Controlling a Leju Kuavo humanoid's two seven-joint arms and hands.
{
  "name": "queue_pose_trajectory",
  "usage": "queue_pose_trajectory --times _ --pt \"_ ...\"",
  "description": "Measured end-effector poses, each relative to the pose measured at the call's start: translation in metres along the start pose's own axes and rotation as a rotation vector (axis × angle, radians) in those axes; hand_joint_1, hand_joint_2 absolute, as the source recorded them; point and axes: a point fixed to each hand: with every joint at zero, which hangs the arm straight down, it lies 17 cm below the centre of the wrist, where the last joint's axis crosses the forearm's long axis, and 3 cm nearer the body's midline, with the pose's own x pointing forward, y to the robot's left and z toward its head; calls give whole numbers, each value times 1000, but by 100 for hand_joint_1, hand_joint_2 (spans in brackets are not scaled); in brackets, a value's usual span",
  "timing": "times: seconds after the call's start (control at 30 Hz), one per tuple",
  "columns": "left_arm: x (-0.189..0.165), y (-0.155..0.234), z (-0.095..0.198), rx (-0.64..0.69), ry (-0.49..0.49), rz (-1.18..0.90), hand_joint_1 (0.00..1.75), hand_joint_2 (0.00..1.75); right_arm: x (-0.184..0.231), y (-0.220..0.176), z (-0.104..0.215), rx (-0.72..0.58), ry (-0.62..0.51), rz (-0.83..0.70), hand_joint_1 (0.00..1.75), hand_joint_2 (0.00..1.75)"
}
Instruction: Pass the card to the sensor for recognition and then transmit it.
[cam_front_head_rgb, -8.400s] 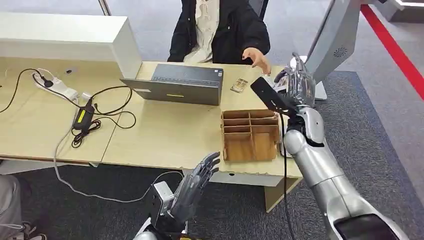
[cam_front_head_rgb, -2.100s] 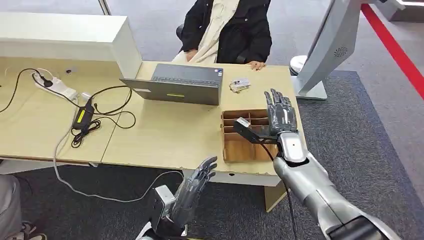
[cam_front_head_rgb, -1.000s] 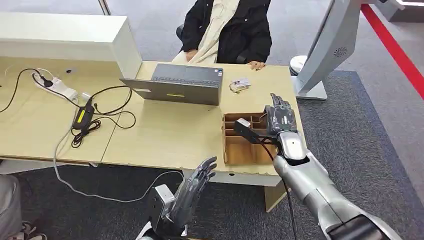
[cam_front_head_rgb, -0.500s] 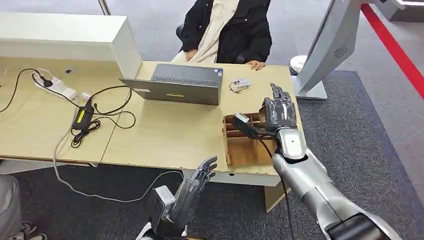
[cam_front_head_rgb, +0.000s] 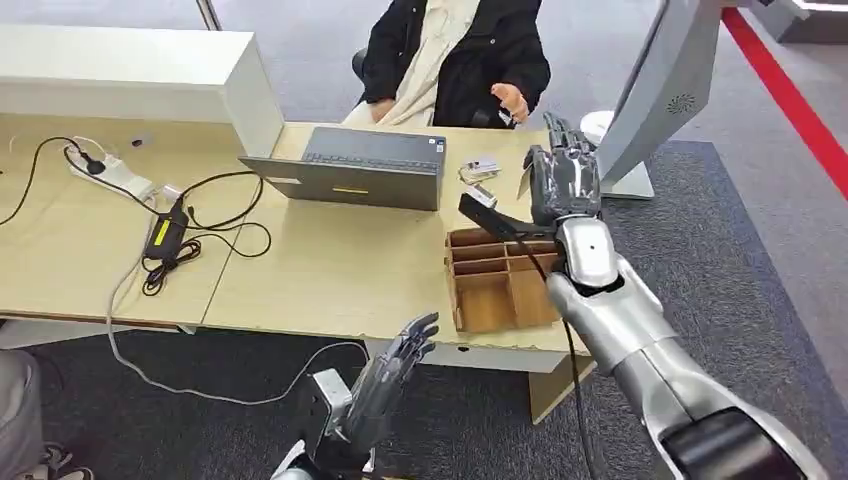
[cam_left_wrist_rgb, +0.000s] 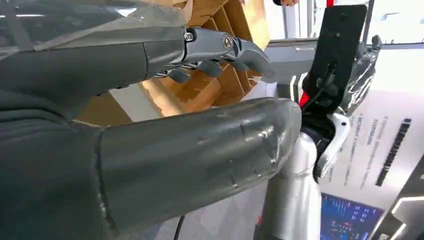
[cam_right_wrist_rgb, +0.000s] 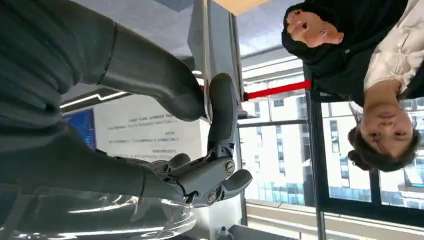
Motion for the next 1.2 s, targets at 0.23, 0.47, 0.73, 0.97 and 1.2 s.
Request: queue_pose_trajectory --times 0.23,0.47,0.73,0.97,1.2 --pt "1 -2 -2 -11 -3 2 0 0 -2 -3 -4 5 4 0 175 175" --pt "5 -11 -7 -56 -19 23 0 0 -7 -10 -22 12 19 5 175 175" --pt "6 -17 -11 -88 -32 31 0 0 -12 -23 -48 5 56 15 175 175" --pt "4 -22 -12 -98 -26 42 0 0 -20 -15 -54 42 108 20 175 175" --pt "2 -25 -14 -100 -16 61 0 0 -35 3 -47 91 155 31 175 175"
